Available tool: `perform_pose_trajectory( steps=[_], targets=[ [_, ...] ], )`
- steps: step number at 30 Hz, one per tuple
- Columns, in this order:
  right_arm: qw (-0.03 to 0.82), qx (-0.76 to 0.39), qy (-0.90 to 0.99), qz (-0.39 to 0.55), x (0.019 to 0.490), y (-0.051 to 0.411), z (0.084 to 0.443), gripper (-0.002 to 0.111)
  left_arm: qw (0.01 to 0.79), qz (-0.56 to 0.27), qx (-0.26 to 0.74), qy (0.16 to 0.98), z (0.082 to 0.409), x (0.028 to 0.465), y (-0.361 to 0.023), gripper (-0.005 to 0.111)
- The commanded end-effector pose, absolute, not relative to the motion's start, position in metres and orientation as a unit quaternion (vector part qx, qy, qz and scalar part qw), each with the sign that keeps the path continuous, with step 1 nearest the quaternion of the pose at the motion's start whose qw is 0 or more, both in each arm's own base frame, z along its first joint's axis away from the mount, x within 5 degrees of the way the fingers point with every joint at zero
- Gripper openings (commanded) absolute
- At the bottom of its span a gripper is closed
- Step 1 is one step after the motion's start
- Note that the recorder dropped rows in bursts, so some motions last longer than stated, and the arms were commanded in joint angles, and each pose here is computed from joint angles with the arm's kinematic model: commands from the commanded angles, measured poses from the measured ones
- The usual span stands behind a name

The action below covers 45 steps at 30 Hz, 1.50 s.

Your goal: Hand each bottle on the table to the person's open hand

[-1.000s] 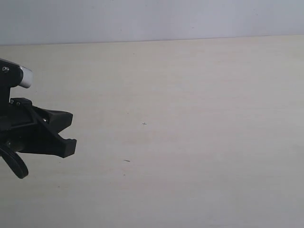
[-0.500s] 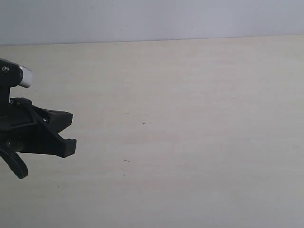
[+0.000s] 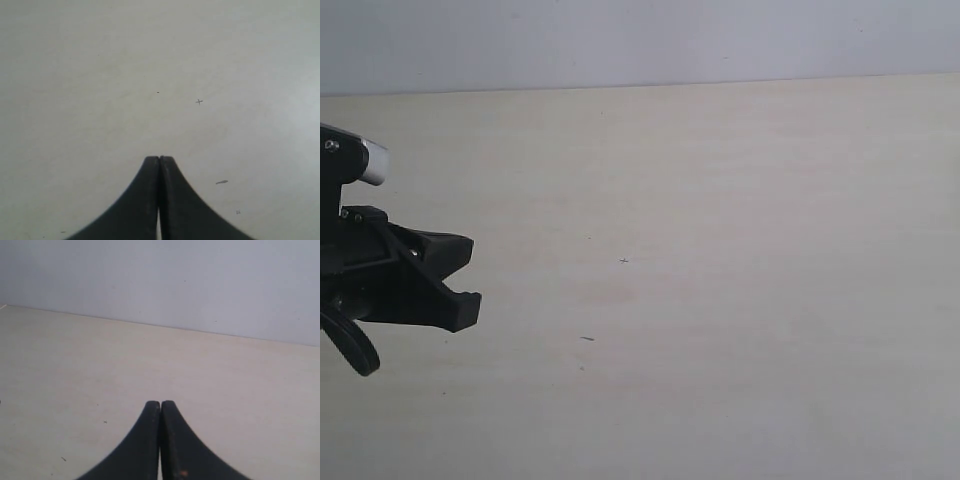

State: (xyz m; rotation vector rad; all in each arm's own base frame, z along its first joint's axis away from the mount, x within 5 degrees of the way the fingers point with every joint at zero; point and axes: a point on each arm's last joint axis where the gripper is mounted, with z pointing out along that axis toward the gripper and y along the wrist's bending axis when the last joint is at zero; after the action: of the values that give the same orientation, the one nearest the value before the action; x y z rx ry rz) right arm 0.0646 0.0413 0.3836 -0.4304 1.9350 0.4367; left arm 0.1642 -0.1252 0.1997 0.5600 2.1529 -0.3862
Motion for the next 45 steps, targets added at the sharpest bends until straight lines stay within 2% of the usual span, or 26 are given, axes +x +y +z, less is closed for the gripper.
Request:
perform_pose_trajectory(
  steps=[1, 5, 9, 12, 17, 21, 31, 45],
  targets=[
    [0.558, -0.179, 0.79, 0.179, 0.059, 0.038, 0.388, 0.0, 0.43, -0.155, 0.219, 0.862, 0.2, 0.164, -0.124, 0.0],
    [0.602, -0.168, 0.76, 0.176, 0.05, 0.032, 0.391, 0.0, 0.43, -0.155, 0.219, 0.862, 0.2, 0.164, -0.124, 0.0],
    [0.649, -0.133, 0.733, 0.157, 0.047, 0.025, 0.375, 0.0, 0.43, -0.155, 0.219, 0.862, 0.2, 0.164, -0.124, 0.0],
    [0.671, -0.105, 0.722, 0.137, 0.052, 0.022, 0.355, 0.0, 0.43, -0.155, 0.219, 0.862, 0.2, 0.164, -0.124, 0.0],
    [0.709, -0.054, 0.697, 0.094, 0.058, 0.014, 0.297, 0.0, 0.43, -0.155, 0.219, 0.862, 0.2, 0.164, -0.124, 0.0],
    [0.722, -0.067, 0.685, 0.065, 0.057, 0.012, 0.264, 0.0, 0.43, -0.155, 0.219, 0.862, 0.2, 0.164, -0.124, 0.0],
    [0.699, -0.101, 0.708, 0.03, 0.055, 0.011, 0.204, 0.0, 0.43, -0.155, 0.219, 0.862, 0.2, 0.164, -0.124, 0.0],
    [0.647, -0.111, 0.753, 0.041, 0.054, 0.013, 0.191, 0.0, 0.43, -0.155, 0.219, 0.862, 0.2, 0.164, -0.124, 0.0]
  ],
)
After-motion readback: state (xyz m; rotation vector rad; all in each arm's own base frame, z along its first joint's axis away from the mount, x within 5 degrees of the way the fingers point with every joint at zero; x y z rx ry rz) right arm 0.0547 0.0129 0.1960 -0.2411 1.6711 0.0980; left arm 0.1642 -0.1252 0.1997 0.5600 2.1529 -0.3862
